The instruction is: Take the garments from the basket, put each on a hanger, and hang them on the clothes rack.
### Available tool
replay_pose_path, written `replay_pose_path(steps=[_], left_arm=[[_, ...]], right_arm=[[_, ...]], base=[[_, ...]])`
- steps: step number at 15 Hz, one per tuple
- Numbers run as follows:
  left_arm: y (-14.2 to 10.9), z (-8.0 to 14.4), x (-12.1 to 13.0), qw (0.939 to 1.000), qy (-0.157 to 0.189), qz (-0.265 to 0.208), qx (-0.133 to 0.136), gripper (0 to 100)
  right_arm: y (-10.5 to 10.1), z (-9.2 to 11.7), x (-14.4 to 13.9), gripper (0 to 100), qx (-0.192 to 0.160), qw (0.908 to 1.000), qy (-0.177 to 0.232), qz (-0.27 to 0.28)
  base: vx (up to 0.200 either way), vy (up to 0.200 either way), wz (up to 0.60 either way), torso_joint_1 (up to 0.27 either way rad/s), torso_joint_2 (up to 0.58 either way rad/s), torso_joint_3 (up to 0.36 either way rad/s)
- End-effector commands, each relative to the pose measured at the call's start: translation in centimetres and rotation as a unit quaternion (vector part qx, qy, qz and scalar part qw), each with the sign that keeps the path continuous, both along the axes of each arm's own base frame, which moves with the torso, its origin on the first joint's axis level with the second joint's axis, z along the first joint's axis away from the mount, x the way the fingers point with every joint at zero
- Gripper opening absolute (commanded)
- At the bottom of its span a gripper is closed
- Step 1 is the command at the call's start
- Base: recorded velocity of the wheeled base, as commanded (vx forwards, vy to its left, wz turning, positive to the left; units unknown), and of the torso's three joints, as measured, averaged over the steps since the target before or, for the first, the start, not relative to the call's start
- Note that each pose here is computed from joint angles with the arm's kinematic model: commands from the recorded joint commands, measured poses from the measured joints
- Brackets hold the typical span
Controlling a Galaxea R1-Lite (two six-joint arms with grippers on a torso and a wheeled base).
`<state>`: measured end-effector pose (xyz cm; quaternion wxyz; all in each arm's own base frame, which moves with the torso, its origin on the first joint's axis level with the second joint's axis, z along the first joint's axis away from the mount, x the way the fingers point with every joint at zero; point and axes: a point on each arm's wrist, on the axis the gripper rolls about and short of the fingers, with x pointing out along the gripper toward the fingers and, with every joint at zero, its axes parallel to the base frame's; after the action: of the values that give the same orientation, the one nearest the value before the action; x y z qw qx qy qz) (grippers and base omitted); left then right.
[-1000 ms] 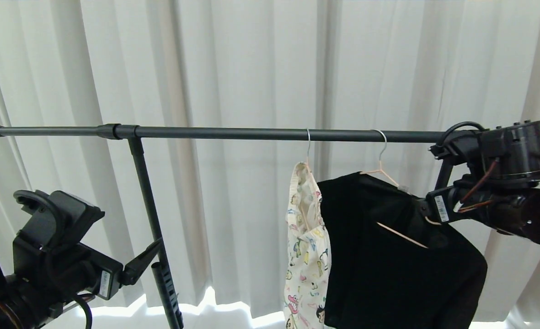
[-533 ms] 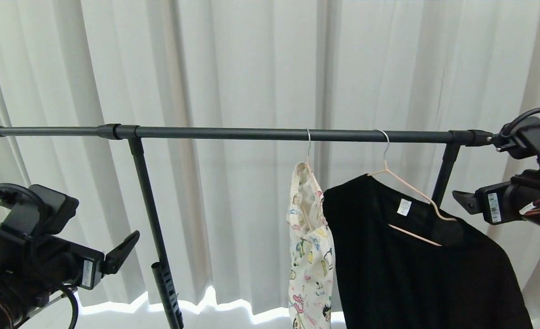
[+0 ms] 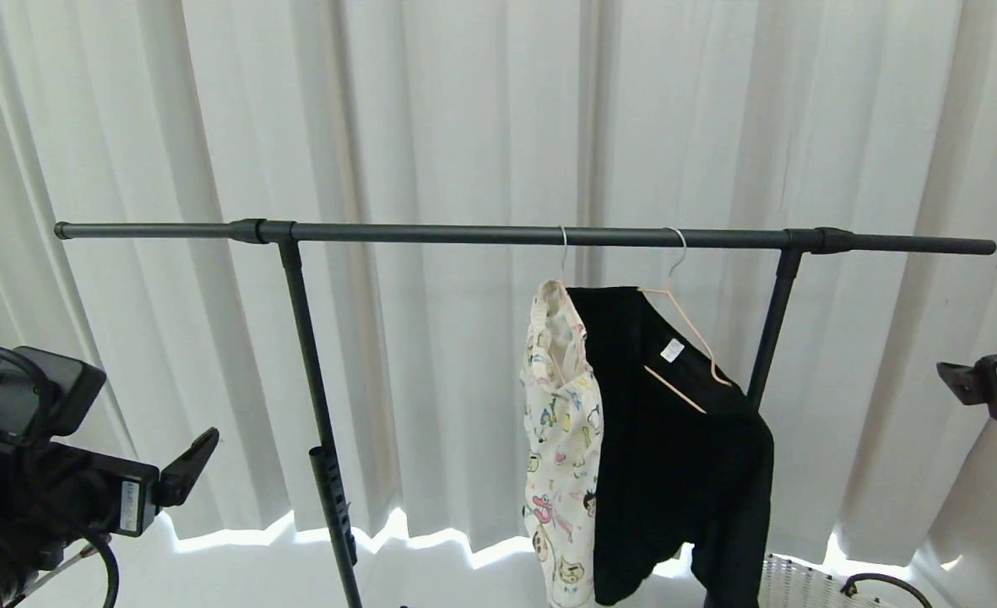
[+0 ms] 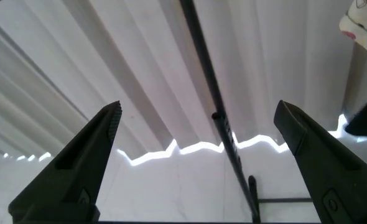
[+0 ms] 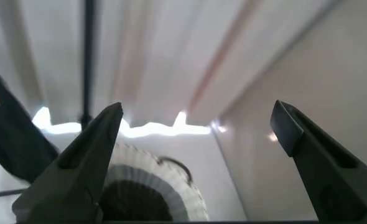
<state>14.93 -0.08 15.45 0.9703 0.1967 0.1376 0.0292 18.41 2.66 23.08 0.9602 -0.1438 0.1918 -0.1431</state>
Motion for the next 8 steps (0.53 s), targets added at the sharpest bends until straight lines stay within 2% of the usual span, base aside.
replay_pose_path(steps=[1, 5, 6, 8], left_arm=[[0.7, -0.5, -1.2, 0.9997, -0.001, 0.025, 0.0, 100], [0.8, -2.2, -4.6, 0.9992, -0.003, 0.04, 0.003, 100], [0.8, -3.2, -6.1, 0.9986, -0.003, 0.052, 0.007, 100], [0.8, -3.2, -7.3, 0.998, -0.024, 0.058, 0.004, 100]], right_arm=[[-1.8, -1.1, -2.5, 100, -0.002, 0.9992, 0.004, -0.039], [-3.0, -4.1, -8.1, 100, -0.009, 0.9968, 0.035, -0.072], [-3.4, -5.2, -10.4, 100, -0.011, 0.9955, 0.049, -0.081], [-3.9, -6.6, -13.5, 100, -0.012, 0.9904, 0.074, -0.116]], base=[[-0.2, 0.0, 0.0, -0.002, 0.0, 0.002], [-0.2, 0.0, 0.0, 0.002, 0.01, 0.002], [-0.2, 0.0, 0.0, -0.002, 0.0, 0.002], [-0.2, 0.0, 0.0, 0.0, 0.0, 0.002]])
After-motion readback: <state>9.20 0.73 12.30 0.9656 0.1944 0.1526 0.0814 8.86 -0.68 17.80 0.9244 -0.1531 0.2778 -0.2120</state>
